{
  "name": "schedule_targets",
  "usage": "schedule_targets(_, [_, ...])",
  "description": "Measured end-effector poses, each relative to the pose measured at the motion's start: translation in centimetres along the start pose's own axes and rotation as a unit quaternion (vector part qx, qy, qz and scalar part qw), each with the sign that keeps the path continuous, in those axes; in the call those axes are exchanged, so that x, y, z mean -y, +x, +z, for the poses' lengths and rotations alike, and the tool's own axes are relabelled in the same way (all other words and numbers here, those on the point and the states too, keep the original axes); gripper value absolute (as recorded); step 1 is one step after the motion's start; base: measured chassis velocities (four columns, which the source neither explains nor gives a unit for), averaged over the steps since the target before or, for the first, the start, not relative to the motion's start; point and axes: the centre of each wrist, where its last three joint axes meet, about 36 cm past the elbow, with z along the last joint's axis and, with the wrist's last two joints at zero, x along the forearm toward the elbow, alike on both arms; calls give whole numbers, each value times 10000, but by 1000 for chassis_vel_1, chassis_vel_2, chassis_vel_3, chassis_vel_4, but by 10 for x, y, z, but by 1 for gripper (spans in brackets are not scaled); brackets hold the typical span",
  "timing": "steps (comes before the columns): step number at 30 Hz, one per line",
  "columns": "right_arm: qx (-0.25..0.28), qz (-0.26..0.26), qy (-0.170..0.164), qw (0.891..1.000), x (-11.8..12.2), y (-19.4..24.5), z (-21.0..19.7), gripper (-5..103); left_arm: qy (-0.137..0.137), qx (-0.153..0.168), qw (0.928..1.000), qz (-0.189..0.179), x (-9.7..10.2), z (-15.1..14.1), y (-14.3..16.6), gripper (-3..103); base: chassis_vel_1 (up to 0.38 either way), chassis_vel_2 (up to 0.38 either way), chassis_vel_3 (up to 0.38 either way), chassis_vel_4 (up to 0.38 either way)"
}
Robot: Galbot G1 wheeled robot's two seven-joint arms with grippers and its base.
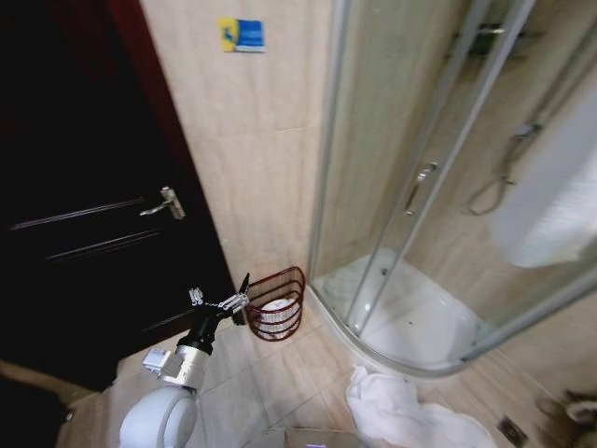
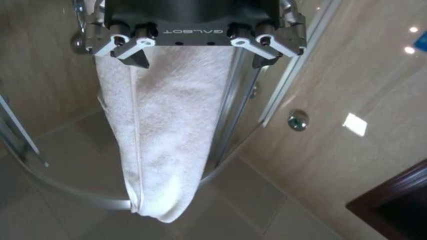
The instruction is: Discard the used towel into the hamper.
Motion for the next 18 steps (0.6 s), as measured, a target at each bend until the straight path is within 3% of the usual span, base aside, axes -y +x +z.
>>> schedule_targets(5, [110, 145, 205, 9996, 23, -34, -1, 100, 1, 1, 10000, 1, 0, 0, 0, 100, 0, 0, 0, 0])
schedule_targets(18, [-10, 333, 245, 9991, 35, -78, 16, 100, 0, 0, 10000, 1, 0, 0, 0, 100, 0, 0, 0, 0])
